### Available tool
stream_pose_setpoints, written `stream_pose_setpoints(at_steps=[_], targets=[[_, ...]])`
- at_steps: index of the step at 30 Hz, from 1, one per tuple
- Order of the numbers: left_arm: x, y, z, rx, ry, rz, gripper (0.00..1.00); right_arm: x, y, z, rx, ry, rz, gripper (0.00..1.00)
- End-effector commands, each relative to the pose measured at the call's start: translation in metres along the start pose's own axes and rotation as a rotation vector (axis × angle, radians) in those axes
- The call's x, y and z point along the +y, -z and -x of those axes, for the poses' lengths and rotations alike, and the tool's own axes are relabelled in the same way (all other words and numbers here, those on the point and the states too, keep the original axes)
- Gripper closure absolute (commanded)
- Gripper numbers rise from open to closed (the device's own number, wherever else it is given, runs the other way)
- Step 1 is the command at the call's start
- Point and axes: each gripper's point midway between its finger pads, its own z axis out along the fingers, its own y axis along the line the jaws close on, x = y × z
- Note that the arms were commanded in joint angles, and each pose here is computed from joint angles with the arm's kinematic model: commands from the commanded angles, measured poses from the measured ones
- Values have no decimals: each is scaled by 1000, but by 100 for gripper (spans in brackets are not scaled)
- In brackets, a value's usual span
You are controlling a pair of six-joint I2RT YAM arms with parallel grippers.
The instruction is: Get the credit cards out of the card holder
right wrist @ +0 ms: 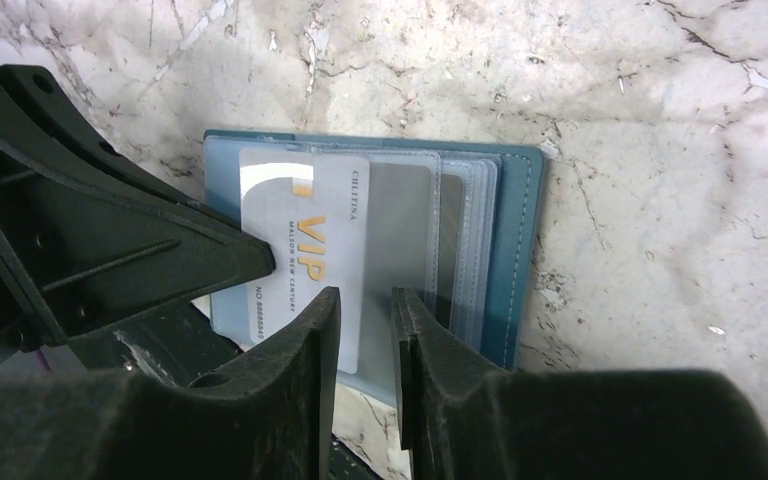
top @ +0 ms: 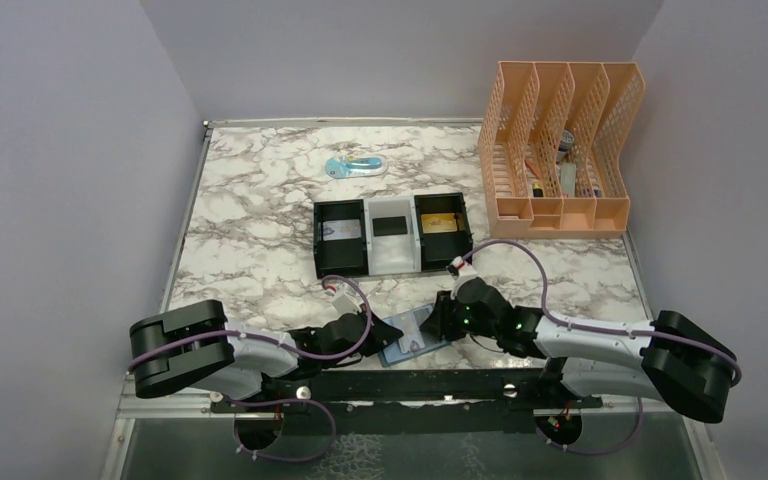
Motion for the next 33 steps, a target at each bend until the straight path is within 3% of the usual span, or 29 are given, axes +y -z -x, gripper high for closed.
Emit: stream_pose_setpoints(at_steps=[1, 10, 13, 18, 23, 33], targets=[[27, 2, 2, -22, -49, 83, 100, -9, 8, -7, 28, 52, -26, 72], [25, 2, 2, -17, -61, 75, 100, 28, 12, 9, -3, 101, 131, 68], [25, 2, 1, -15, -63, 75, 97, 16, 1, -1, 37, 81, 75, 68], [21, 2, 0, -8, -66, 65, 84, -11, -13, -24, 123, 26, -49, 70], [20, 2, 1, -11, -51, 64, 75, -29, -10, -35, 111, -56, -103, 73], [17, -6, -6, 16, -67, 71, 72, -35, -13, -47, 137, -85, -107, 75]])
